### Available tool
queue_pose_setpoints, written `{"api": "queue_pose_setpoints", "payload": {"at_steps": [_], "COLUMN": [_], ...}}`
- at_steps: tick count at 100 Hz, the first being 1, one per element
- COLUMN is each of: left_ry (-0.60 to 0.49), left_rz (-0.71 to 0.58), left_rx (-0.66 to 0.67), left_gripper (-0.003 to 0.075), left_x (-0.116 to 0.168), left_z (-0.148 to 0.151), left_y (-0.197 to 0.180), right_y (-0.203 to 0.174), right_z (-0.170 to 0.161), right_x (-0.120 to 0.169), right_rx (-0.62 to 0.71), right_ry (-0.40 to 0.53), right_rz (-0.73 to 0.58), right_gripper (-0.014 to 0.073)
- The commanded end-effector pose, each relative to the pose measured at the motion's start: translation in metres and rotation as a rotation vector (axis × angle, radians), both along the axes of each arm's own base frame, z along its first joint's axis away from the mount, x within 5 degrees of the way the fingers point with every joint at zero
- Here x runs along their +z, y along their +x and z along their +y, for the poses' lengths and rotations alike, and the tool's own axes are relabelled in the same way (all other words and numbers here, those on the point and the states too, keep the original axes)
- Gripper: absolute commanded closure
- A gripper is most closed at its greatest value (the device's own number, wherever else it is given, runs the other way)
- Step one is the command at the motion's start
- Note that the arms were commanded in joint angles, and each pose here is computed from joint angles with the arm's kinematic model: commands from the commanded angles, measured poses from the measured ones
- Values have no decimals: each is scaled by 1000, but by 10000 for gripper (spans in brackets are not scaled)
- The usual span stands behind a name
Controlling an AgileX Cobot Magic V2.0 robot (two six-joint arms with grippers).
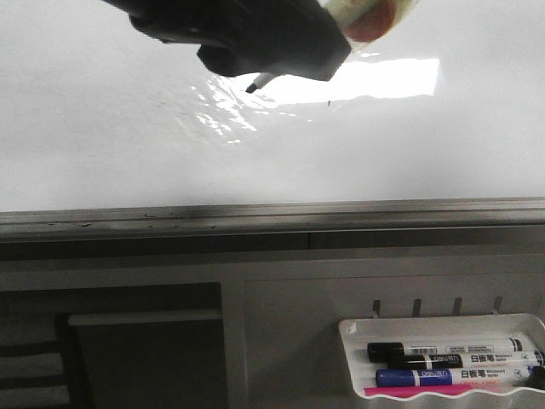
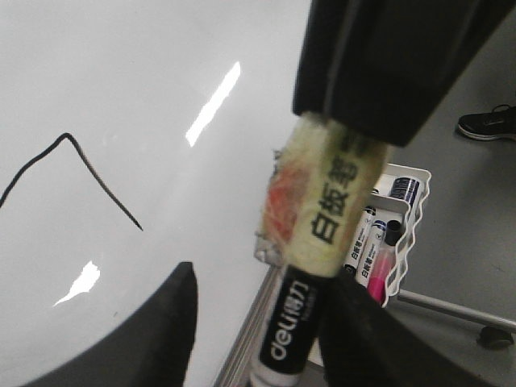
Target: Write number 7 on whiteboard
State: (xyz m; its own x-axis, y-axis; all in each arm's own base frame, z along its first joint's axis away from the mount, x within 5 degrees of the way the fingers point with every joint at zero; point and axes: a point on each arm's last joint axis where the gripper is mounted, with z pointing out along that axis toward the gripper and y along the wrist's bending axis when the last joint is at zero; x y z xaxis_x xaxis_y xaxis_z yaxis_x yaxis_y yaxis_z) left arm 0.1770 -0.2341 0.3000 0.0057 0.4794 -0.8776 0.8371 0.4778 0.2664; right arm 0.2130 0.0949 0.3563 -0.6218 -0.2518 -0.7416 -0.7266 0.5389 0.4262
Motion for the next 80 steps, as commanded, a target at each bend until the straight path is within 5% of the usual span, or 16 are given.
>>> {"api": "queue_pose_setpoints", "payload": {"at_steps": [1, 15, 30, 54, 80], "left_ry": [-106, -106, -106, -122, -327], "left_rz": [-77, -77, -77, -55, 107], "left_rx": [12, 12, 12, 20, 211], "left_gripper": [546, 741, 741, 741, 741], "left_x": [25, 25, 25, 27, 44], "left_z": [-1, -1, -1, 0, 33], "left_y": [0, 0, 0, -1, 12], "right_y": [-3, -2, -2, 1, -9], "right_z": [2, 3, 3, 0, -26], "right_x": [15, 16, 16, 19, 34], "right_rx": [4, 2, 1, -44, -148], "right_ry": [60, 68, 75, 75, 1], "right_rz": [-39, -40, -39, -73, -215], "right_gripper": [655, 655, 588, 136, 125]}}
